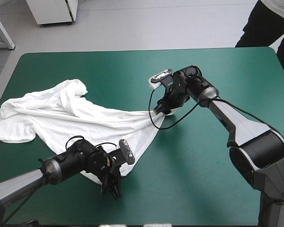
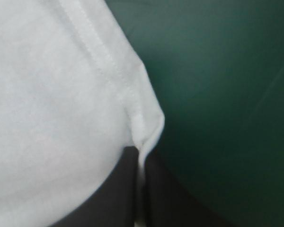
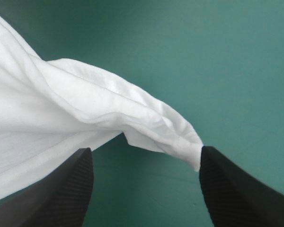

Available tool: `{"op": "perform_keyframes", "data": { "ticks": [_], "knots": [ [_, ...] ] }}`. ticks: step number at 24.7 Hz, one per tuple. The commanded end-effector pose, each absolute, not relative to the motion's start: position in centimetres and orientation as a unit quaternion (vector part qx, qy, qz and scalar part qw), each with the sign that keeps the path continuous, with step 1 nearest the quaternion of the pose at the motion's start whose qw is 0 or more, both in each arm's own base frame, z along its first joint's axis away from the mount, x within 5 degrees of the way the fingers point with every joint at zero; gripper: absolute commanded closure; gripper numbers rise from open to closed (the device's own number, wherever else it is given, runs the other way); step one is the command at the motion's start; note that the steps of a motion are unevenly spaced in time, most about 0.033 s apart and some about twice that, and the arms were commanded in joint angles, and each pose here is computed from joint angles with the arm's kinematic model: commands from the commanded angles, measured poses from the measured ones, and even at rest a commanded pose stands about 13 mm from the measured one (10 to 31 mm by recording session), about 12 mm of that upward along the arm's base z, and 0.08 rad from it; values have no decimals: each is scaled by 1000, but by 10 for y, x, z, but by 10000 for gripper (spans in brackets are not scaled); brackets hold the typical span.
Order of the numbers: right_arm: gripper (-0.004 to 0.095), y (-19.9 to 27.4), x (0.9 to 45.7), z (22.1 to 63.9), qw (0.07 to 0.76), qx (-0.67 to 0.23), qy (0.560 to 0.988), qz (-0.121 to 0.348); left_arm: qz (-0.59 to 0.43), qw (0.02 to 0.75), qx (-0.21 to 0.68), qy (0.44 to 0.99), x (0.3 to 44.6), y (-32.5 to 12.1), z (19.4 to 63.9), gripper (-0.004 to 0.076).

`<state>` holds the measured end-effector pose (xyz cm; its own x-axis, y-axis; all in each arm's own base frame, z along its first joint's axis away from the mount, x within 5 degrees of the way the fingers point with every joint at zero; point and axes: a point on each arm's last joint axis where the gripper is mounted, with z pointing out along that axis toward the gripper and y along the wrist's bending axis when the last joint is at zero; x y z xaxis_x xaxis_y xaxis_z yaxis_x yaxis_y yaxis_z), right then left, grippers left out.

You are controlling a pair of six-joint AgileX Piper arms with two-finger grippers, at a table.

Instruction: Fold the cloth

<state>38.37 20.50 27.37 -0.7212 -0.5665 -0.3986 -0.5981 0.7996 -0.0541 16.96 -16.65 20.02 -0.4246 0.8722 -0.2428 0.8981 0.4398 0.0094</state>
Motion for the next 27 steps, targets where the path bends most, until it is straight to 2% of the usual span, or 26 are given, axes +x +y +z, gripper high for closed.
{"op": "perform_keyframes", "data": {
  "ticks": [1, 13, 15, 17, 18, 19, 20, 21, 22, 25, 27],
  "knots": [
    [308, 204, 390, 290, 242, -314, 917, 47, -86, 70, 508, 854, 162, -168, 193, 734],
    [309, 212, 412, 231, 209, -317, 924, 31, -89, 68, 506, 855, 161, -169, 193, 734],
    [333, 211, 415, 223, 200, -309, 929, 38, -90, 67, 505, 856, 161, -169, 193, 734],
    [409, 208, 416, 215, 180, -306, 934, 35, -90, 66, 505, 856, 161, -169, 193, 734],
    [569, 208, 415, 209, 160, -306, 938, 32, -90, 66, 505, 856, 161, -169, 193, 734],
    [620, 208, 415, 204, 153, -307, 939, 31, -90, 67, 505, 856, 161, -169, 193, 734],
    [808, 209, 415, 200, 145, -304, 941, 37, -90, 67, 506, 855, 161, -169, 193, 734],
    [873, 209, 415, 199, 143, -303, 941, 39, -88, 65, 507, 855, 161, -168, 193, 734],
    [921, 210, 415, 196, 140, -302, 942, 43, -85, 62, 510, 854, 160, -168, 193, 734],
    [924, 209, 413, 197, 130, -302, 944, 43, -82, 53, 511, 854, 157, -164, 198, 734],
    [925, 207, 408, 207, 122, -299, 946, 42, -84, 39, 500, 861, 150, -159, 216, 734]
  ]
}}
